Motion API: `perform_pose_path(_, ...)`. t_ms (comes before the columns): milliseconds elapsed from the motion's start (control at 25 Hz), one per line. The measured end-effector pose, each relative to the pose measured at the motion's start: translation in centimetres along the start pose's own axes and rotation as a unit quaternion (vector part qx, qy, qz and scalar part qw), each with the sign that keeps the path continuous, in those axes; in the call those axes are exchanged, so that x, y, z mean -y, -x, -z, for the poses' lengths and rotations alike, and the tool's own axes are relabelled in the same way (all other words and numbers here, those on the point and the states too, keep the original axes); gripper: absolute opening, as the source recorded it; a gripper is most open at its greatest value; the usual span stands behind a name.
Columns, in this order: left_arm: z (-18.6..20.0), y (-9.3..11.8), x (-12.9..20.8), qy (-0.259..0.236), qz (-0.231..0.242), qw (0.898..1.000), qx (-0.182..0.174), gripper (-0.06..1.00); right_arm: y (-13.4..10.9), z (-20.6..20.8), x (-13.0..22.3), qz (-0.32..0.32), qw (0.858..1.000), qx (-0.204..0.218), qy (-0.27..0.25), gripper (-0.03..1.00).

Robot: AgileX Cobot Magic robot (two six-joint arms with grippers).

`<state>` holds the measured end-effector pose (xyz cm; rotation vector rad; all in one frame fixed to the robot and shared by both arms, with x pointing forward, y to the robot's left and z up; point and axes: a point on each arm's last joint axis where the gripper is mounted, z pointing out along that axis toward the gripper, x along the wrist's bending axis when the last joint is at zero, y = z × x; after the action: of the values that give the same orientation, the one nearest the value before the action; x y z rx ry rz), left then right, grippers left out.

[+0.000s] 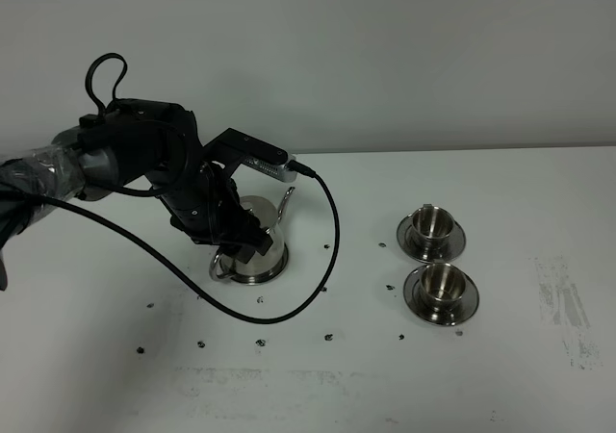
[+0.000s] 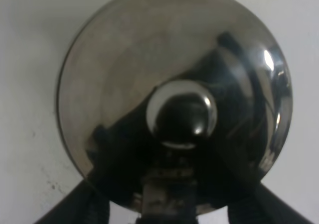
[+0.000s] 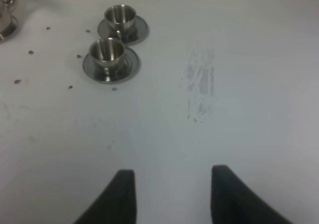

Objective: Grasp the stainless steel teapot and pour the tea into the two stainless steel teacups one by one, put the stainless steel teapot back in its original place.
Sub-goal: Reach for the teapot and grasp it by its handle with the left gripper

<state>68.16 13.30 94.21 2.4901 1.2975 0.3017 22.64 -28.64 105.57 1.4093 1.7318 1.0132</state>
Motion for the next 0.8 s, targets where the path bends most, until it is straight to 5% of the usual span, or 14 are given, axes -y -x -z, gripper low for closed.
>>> perform_pose_path(200, -0.08, 0.00, 0.01, 0.000, 0.000, 1.000, 0.000, 0.22, 0.00, 0.00, 0.00, 0.000, 1.000, 0.000, 0.000, 0.34)
perform_pose_path(800, 0.25, -0.11, -0.08, 0.002, -0.035, 0.999, -0.008, 0.22, 0.00, 0.00, 0.00, 0.000, 1.000, 0.000, 0.000, 0.34)
